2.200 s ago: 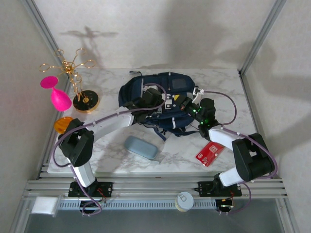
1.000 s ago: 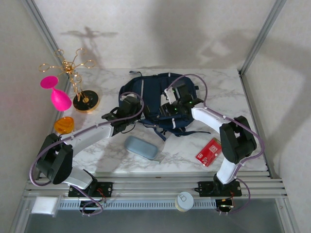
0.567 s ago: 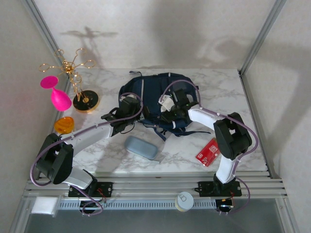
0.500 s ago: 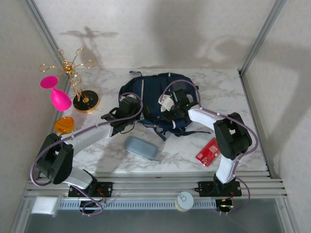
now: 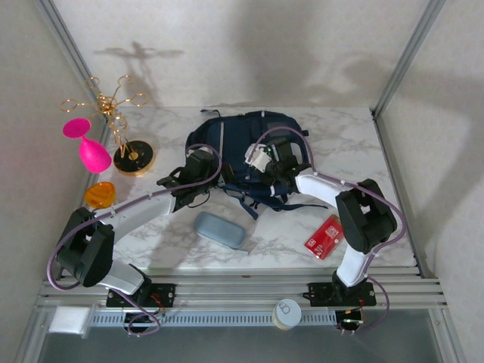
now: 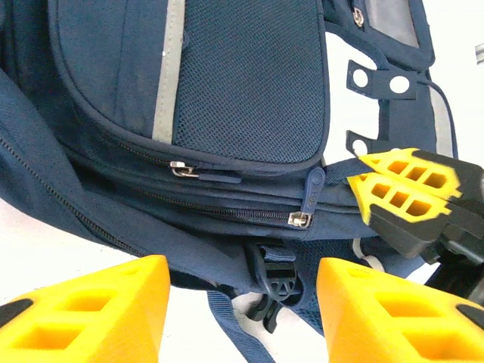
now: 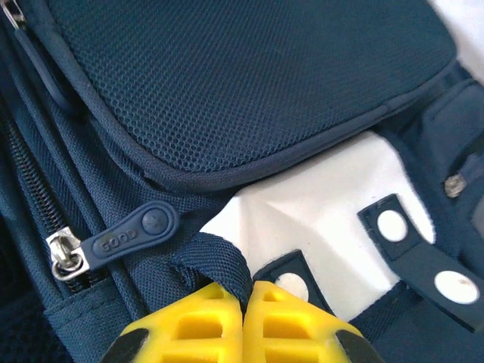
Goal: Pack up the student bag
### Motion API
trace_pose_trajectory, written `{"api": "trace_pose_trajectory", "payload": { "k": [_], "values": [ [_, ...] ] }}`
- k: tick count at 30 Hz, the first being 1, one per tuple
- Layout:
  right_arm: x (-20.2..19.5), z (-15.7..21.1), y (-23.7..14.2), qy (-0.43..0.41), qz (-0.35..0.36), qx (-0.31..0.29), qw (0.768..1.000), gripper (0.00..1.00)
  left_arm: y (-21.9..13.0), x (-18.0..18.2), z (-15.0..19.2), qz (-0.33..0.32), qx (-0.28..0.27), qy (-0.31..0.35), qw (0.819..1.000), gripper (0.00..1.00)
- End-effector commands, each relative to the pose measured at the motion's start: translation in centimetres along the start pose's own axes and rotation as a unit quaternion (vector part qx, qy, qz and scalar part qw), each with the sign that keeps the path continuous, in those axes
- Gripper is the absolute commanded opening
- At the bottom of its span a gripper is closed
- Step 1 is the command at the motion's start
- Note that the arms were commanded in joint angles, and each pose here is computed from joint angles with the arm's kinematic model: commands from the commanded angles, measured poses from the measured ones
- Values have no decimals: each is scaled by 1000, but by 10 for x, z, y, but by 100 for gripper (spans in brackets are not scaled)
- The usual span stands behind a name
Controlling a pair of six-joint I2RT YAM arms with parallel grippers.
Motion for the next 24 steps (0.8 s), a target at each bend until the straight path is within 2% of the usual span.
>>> {"api": "trace_pose_trajectory", "payload": {
  "k": [1, 5, 12, 15, 18, 21, 24],
  "values": [
    [-34, -51, -37, 10, 64, -107, 992, 0, -5, -23, -17, 42, -15, 2, 999, 53],
    [-33, -75, -68, 29, 58, -182, 981, 0, -6, -47, -22, 65, -37, 42, 996, 52],
    [-34, -92, -89, 82, 44, -239, 967, 0, -2, -85, -17, 71, -48, 86, 993, 55],
    [-34, -95, -91, 96, 35, -253, 962, 0, 6, -73, -16, 15, -54, 71, 996, 55],
    [-34, -97, -93, 105, 31, -261, 959, 0, 13, -62, -11, -3, -55, 34, 998, 55],
    [-34, -98, -92, 108, 28, -267, 957, 0, 23, -66, -5, -7, -38, 32, 999, 56],
    [-35, -101, -94, 114, 23, -276, 954, 0, 31, -55, -4, -50, -33, 26, 998, 55]
  ]
}}
Point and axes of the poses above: each hand's point on the last joint's axis, 136 mm out from that joint toward the fingers, its own y axis out along the fingers, its own x axis along the line the jaws close on, z = x × y, the point moved 1 cm from there along -y, back along the fingers, and after that the axes turned 4 degrees about y, right-handed, at the moved point
